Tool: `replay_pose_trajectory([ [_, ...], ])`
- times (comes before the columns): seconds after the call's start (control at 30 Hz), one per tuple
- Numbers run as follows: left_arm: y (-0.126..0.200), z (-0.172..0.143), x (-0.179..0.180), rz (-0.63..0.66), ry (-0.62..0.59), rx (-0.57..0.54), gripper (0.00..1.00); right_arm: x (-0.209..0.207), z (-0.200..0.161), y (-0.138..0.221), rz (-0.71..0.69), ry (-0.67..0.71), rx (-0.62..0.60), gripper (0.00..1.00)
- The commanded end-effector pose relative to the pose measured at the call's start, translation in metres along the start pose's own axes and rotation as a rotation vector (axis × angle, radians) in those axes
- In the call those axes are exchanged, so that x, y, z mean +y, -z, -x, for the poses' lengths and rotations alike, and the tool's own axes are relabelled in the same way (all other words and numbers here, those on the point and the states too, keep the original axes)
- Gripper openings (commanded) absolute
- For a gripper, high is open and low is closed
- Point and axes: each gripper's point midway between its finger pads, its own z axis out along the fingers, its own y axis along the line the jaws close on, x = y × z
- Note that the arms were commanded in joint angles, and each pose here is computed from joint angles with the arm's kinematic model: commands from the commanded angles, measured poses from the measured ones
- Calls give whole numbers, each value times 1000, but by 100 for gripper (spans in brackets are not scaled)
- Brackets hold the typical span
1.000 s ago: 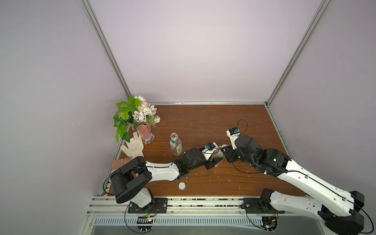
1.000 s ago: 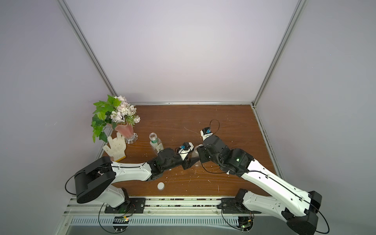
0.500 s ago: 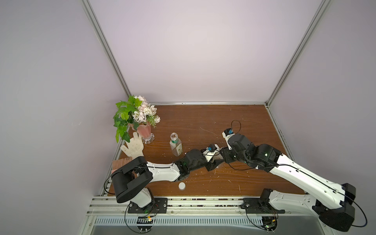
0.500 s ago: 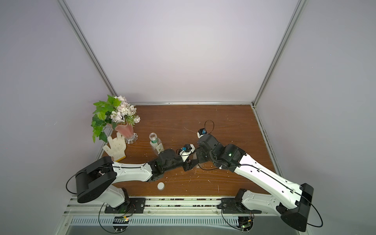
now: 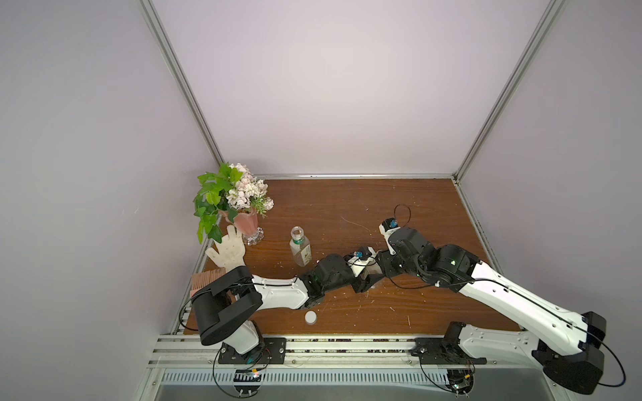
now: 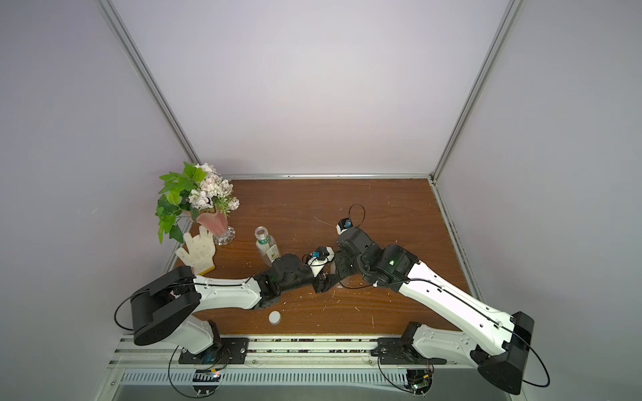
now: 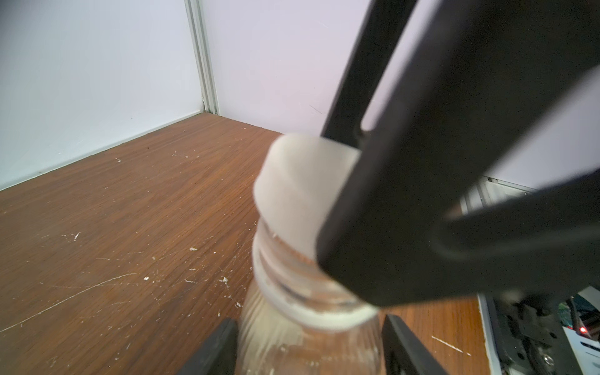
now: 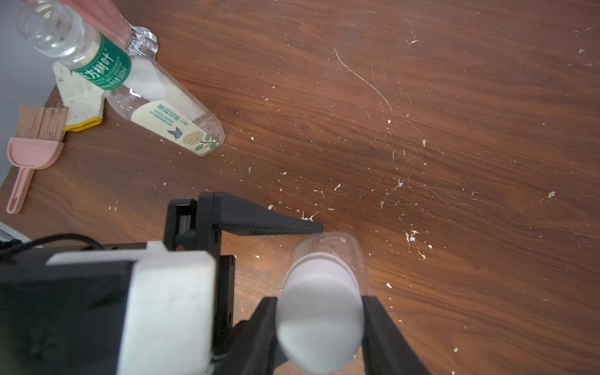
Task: Screw on the bottle caps
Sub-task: Screw the bottle cap onto the plastic bottle.
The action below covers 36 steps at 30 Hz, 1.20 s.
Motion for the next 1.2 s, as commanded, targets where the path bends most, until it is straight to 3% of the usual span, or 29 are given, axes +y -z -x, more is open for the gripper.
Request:
replay_pose_trajectory([
  [0.0, -1, 6, -10, -33, -18, -13, 71, -4, -2, -2, -18, 18, 19, 40],
  [0.17, 4, 8, -4, 4, -20, -30, 74, -6, -3, 1, -16, 12, 18, 40],
  [0.7, 3, -3, -2, 21, -45, 5, 60, -6, -4, 16, 2, 52, 45, 40],
  [1.0, -2, -7, -11, -20, -58, 28, 60, -8, 6, 22, -30, 85, 42, 40],
  [1.17, 0, -4, -10, -9, -52, 14, 65, -7, 10, 19, -35, 98, 52, 40],
])
